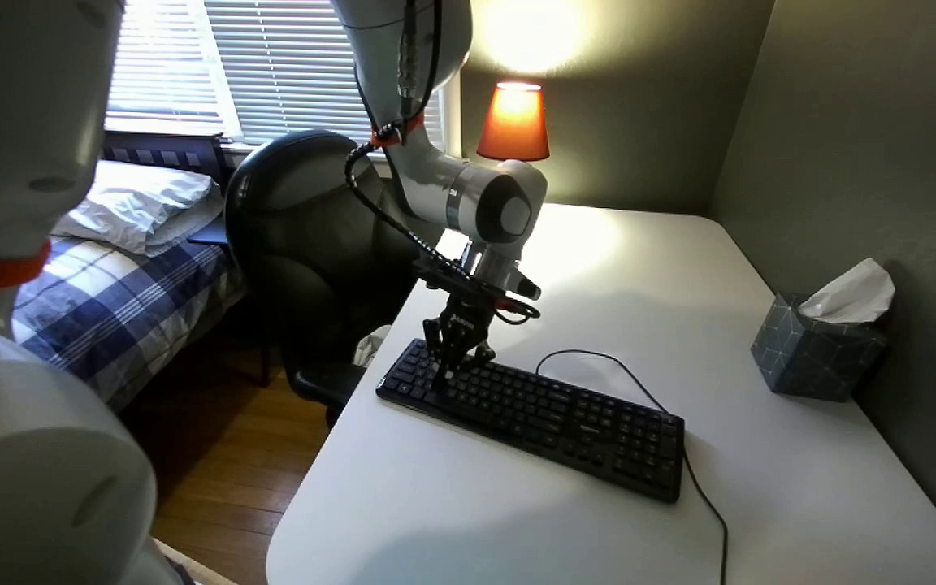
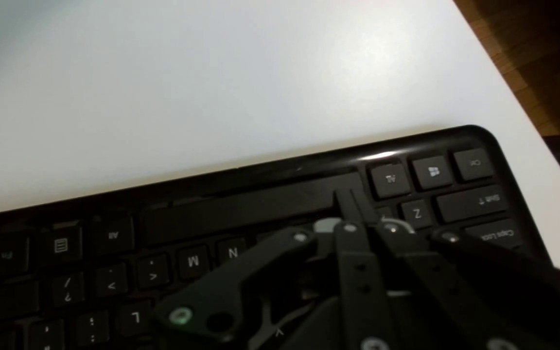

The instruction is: Press a button on the keyboard

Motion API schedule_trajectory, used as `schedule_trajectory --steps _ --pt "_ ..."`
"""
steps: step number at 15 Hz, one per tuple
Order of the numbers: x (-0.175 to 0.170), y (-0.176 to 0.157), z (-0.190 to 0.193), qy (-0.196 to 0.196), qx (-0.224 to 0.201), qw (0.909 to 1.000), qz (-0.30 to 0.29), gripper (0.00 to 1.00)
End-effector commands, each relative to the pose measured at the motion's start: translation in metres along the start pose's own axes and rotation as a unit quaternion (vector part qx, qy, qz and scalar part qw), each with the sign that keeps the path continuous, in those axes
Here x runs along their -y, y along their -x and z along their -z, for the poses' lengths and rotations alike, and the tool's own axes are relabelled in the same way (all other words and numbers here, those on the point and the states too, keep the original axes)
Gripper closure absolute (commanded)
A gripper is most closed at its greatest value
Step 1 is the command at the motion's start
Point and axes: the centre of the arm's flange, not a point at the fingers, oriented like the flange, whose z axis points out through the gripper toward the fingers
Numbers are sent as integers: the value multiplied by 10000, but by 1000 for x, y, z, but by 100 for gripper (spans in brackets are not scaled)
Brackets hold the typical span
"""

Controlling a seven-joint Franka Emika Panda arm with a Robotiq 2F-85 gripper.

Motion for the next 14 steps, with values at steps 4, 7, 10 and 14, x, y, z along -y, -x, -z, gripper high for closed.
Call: schedule_trajectory --steps 4,7,10,14 --pt "2 -6 -2 17 134 9999 -44 100" --pt "2 -7 -4 16 152 9999 -45 100" --pt "1 -8 -4 13 152 9999 -46 100" --pt "0 -8 -5 8 143 9999 -41 100"
